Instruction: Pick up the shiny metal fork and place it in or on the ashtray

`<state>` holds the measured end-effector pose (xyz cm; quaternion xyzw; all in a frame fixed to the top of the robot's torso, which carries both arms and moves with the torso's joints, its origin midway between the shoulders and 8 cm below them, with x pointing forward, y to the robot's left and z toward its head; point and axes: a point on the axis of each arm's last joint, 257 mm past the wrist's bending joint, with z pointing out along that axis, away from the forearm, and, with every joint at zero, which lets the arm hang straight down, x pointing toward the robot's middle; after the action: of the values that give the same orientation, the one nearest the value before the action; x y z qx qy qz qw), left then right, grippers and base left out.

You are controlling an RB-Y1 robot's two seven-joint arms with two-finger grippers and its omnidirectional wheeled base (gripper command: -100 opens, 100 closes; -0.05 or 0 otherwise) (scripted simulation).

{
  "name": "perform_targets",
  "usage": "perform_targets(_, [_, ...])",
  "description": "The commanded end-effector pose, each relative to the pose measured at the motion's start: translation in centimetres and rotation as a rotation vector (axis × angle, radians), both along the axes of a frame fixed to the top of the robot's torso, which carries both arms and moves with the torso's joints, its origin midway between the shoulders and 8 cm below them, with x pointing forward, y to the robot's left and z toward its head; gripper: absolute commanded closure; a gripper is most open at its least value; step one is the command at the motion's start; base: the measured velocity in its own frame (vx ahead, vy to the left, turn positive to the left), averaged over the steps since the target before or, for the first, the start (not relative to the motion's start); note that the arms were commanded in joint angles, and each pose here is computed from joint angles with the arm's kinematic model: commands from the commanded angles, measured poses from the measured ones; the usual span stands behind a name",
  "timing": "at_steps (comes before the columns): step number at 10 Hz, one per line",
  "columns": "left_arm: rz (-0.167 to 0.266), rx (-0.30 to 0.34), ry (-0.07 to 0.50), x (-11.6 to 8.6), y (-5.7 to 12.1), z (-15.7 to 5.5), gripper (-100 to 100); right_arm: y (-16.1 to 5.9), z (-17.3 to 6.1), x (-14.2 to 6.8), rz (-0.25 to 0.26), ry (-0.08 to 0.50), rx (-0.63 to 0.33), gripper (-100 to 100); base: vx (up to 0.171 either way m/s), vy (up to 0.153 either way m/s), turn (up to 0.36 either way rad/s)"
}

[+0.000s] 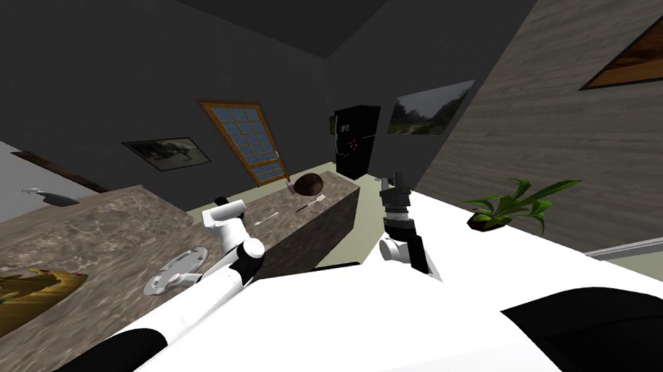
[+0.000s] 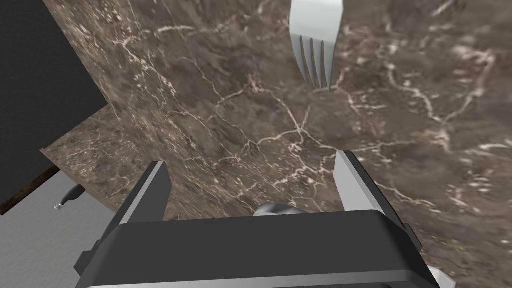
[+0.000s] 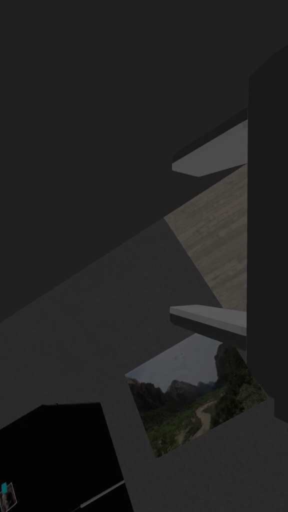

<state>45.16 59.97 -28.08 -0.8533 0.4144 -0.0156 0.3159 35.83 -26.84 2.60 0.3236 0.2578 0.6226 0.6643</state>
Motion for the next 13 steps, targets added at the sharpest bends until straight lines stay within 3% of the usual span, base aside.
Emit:
perform_targets(1, [0.016,-0.052,0.049,-0.7,-0.5,-0.9,-100,0.0,0.0,0.0,0.000,0.000,0.000,0,0.025,0.017,-0.133])
perform_targets(9, [0.068,-0.278,0.269,-4.8,-4.0,-4.4,-100,0.0,0.0,0.0,0.000,0.000,0.000,0,0.027,0.025,-0.142])
perform_targets(13, [0.079,-0.334,0.326,-6.0,-5.0,-4.9,-100,0.0,0.0,0.0,0.000,0.000,0.000,0,-0.004,0.019,-0.052])
